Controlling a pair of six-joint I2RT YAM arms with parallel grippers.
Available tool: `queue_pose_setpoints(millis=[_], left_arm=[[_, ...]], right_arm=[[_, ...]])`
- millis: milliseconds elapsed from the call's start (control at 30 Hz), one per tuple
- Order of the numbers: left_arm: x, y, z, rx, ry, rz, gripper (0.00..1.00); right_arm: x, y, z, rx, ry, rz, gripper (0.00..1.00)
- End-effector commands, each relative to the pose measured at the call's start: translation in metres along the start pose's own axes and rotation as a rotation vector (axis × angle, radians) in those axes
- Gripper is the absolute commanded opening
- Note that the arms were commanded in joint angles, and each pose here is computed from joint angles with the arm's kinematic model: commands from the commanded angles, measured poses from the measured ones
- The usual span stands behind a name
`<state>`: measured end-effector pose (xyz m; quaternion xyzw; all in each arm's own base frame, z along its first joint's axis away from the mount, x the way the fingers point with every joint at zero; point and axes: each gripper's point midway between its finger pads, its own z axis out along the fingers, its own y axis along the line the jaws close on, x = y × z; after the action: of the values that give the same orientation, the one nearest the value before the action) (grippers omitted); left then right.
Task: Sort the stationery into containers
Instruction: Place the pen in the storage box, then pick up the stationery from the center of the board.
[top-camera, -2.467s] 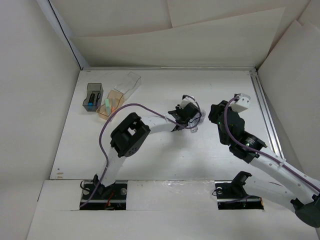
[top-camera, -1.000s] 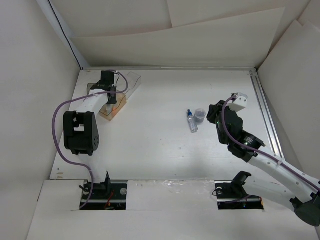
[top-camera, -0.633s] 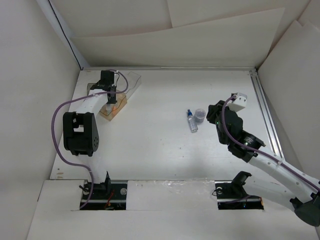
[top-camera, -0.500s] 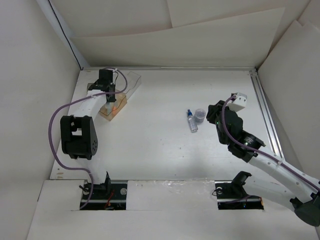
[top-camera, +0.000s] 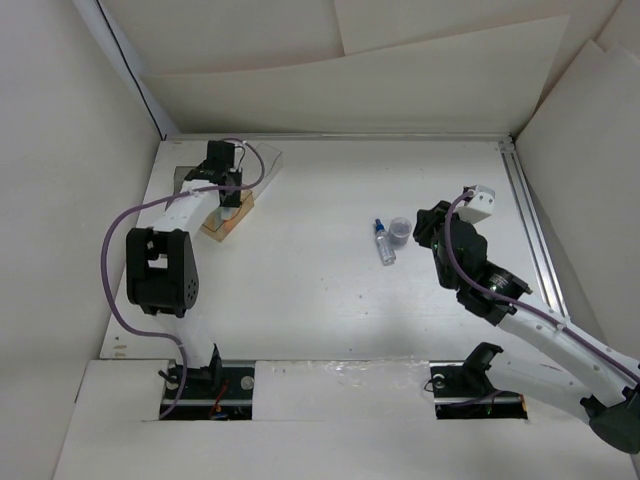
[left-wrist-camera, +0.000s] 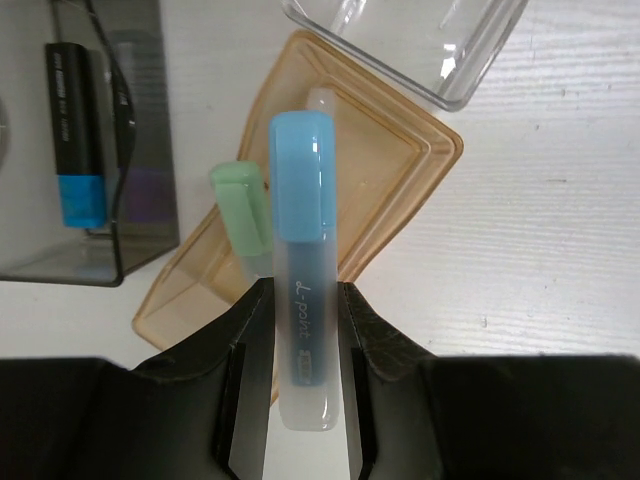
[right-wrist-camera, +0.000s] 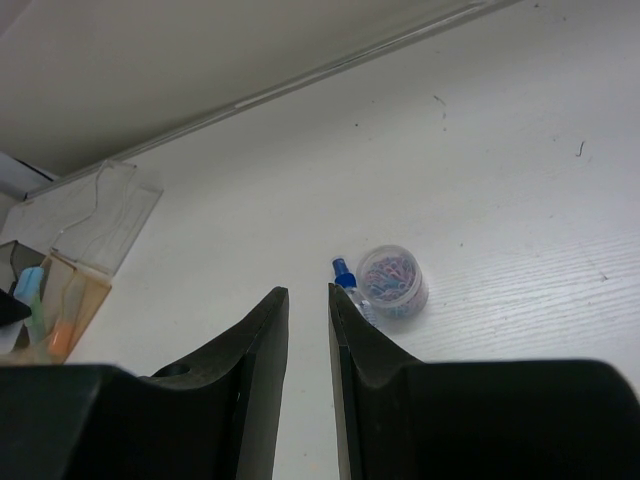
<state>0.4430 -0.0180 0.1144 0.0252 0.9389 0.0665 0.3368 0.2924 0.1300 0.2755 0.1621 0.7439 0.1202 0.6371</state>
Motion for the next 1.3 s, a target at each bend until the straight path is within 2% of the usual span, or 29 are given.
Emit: queue_pose_setpoints(millis=[0, 200, 400, 500, 667, 700, 867, 933, 967, 1000, 1033, 1067, 1100, 1133, 1233, 1267], left_arm=[[0.009, -0.006, 0.006, 0.018, 0.043, 0.023, 0.10], [0.012, -0.003, 0.011, -0.004, 0.063, 0.028, 0.15], [0.008, 0.002, 0.009, -0.036, 0.054, 0.017, 0.33], [-0.003, 0.006, -0.001, -0.045, 0.012, 0.009, 0.56], [-0.023, 0.015, -0.021, -0.087, -0.061, -0.049, 0.75], [-0.041, 0.018, -0.035, -0.086, -0.128, -0.064, 0.80], [-0.082, 0.017, -0.090, -0.027, -0.336, -0.199, 0.82], [-0.095, 0.010, -0.119, 0.051, -0.419, -0.272, 0.84], [-0.098, -0.001, -0.131, 0.128, -0.449, -0.281, 1.00], [-0.099, -0.009, -0.143, 0.170, -0.483, -0.294, 1.00], [-0.104, -0.018, -0.173, 0.219, -0.554, -0.300, 1.00], [-0.095, -0.025, -0.176, 0.241, -0.561, -0.320, 1.00], [-0.090, -0.032, -0.184, 0.263, -0.568, -0.322, 1.00], [-0.089, -0.034, -0.206, 0.289, -0.619, -0.328, 1.00], [-0.062, -0.051, -0.212, 0.379, -0.619, -0.349, 1.00], [-0.057, -0.049, -0.229, 0.405, -0.662, -0.360, 1.00]], right_arm=[[-0.012, 0.004, -0.001, -0.019, -0.034, 0.026, 0.29], [-0.014, 0.005, -0.003, -0.030, -0.034, 0.032, 0.29], [-0.011, 0.005, -0.002, -0.027, -0.029, 0.026, 0.29], [-0.011, 0.005, -0.002, -0.027, -0.029, 0.026, 0.29], [-0.011, 0.005, -0.002, -0.027, -0.029, 0.026, 0.29], [-0.011, 0.005, -0.002, -0.027, -0.029, 0.026, 0.29], [-0.012, 0.007, -0.002, -0.038, -0.030, 0.023, 0.29], [-0.010, 0.009, 0.001, -0.035, -0.024, 0.016, 0.23], [-0.009, 0.011, 0.001, -0.043, -0.020, 0.016, 0.21], [-0.006, 0.010, 0.003, -0.038, -0.013, 0.000, 0.17], [-0.006, 0.012, 0.004, -0.037, -0.010, -0.004, 0.13], [-0.003, 0.012, 0.006, -0.033, -0.005, -0.010, 0.05], [0.000, 0.012, 0.008, -0.029, 0.002, -0.017, 0.02], [0.001, 0.014, 0.010, -0.027, 0.006, -0.022, 0.00], [0.016, 0.020, 0.020, -0.016, 0.042, -0.070, 0.00], [0.026, 0.023, 0.027, -0.003, 0.063, -0.094, 0.00]])
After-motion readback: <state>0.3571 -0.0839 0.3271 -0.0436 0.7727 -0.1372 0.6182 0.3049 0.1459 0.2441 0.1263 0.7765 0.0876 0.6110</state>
